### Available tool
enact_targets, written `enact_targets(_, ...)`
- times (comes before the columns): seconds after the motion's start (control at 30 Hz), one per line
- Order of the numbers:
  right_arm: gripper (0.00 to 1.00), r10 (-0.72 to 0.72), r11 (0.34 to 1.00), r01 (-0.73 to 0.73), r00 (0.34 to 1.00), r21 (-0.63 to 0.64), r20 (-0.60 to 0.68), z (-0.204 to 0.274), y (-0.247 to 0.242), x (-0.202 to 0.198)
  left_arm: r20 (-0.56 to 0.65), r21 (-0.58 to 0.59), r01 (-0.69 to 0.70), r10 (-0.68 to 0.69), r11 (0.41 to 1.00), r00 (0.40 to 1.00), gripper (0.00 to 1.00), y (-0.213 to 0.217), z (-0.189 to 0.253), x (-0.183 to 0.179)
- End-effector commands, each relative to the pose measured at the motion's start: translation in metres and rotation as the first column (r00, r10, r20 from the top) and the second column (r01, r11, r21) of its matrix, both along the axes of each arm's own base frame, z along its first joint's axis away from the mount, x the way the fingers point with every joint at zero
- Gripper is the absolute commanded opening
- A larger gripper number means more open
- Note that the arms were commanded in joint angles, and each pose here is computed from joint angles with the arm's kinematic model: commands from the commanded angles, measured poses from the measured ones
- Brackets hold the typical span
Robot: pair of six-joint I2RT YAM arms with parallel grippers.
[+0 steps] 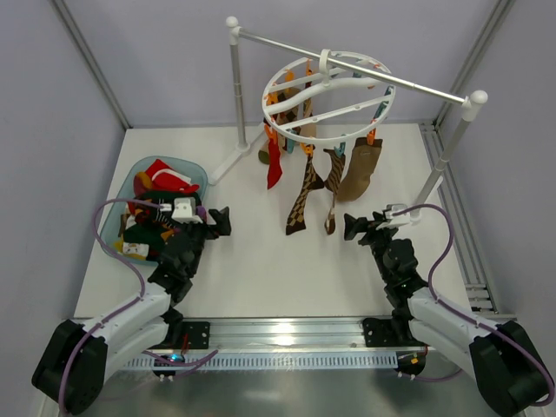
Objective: Remove the socks clipped to the hanger
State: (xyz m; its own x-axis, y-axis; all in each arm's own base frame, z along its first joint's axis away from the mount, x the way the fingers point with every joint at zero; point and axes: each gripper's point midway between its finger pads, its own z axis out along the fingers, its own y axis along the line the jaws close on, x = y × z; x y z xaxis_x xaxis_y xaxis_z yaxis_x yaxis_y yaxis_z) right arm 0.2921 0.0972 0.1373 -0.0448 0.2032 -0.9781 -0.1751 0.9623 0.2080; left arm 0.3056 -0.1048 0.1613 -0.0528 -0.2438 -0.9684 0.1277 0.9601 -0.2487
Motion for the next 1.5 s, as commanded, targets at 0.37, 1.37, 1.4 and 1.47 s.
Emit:
enact_targets(0.37, 0.89, -0.086, 0.995, 0.077, 0.988, 0.069, 0.129, 0.037, -0.018, -0.006, 0.062, 0.012, 0.338, -0.338, 0.941, 0.939, 0.99, -0.126, 0.013, -0.003)
enact_targets(1.37, 0.89, -0.055, 0.996, 0.044, 0.987, 0.077, 0.153, 0.037, -0.014, -0.011, -0.049, -0.003, 0.401, -0.400, 0.916, 0.915, 1.00, -0.241, -0.034, 0.055)
enact_targets(1.4, 0.89, -0.057, 0.996, 0.045, 0.987, 0.077, 0.153, 0.037, -0.014, -0.011, -0.055, 0.002, 0.399, -0.399, 0.917, 0.915, 0.99, -0.242, -0.037, 0.056)
enact_targets(1.47, 0.89, -0.057, 0.996, 0.045, 0.986, 0.079, 0.155, 0.038, -0.014, -0.012, -0.056, 0.004, 0.394, -0.393, 0.919, 0.918, 1.00, -0.243, -0.037, 0.058)
